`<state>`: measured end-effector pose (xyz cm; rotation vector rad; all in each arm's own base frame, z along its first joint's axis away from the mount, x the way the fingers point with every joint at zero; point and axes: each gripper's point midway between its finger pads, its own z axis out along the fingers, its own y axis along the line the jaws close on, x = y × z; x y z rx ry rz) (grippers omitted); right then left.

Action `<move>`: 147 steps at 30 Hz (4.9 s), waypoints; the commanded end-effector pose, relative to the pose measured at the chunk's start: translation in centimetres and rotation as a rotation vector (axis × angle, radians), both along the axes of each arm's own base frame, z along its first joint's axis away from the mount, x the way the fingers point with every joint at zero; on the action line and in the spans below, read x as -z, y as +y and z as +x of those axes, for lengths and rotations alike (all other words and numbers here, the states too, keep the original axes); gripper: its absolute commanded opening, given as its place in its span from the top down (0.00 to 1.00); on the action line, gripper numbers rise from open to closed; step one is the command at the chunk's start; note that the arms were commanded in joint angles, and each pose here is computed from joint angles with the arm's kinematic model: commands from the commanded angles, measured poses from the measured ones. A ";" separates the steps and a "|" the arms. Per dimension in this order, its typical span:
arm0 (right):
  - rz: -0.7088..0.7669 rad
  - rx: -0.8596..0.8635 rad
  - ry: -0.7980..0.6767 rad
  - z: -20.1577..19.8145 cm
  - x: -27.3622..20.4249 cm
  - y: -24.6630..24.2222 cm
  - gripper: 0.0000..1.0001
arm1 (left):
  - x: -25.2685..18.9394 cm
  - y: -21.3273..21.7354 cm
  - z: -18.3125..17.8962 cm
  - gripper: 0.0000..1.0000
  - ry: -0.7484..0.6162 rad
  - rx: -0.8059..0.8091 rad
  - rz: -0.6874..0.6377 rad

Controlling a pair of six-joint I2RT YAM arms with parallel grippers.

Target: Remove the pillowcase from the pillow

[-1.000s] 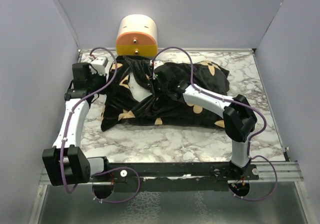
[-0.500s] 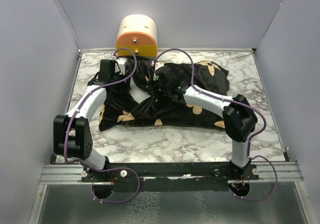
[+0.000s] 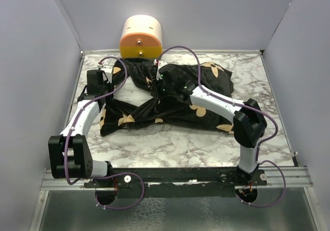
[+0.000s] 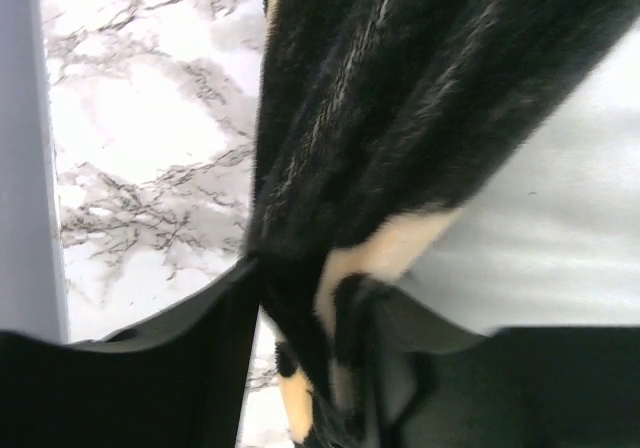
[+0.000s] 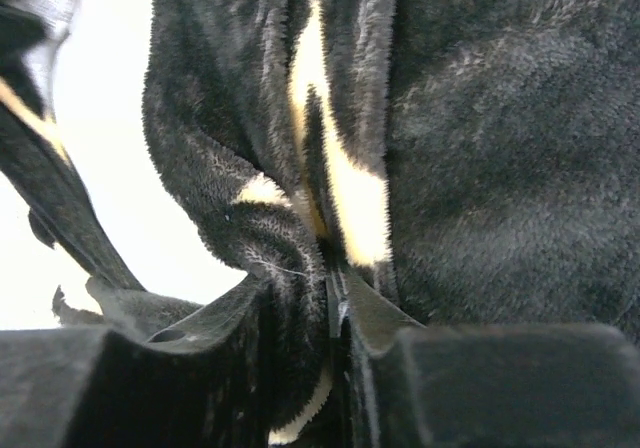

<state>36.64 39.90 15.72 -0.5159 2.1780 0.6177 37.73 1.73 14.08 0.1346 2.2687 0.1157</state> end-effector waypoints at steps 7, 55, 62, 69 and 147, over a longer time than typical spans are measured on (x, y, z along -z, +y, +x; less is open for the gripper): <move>0.006 -0.080 -0.084 3.7 -7.5 -1.1 0.36 | 3.9 2.7 0.5 0.43 0.101 -0.080 0.044; 0.456 -0.144 -0.635 1.7 -20.3 -4.4 0.99 | -47.2 -20.1 3.1 1.00 -1.028 0.530 -0.008; 0.432 0.030 -0.958 2.9 -27.3 -5.2 0.99 | -54.2 -25.5 -2.8 1.00 -1.296 0.621 -0.025; 0.439 0.130 -1.043 3.3 -30.0 -5.4 0.99 | -55.1 -32.7 -10.8 1.00 -1.356 0.836 -0.026; 0.721 -0.183 -0.840 -2.8 -33.7 -5.4 0.71 | -42.0 -30.2 -13.1 1.00 -0.805 0.983 -0.052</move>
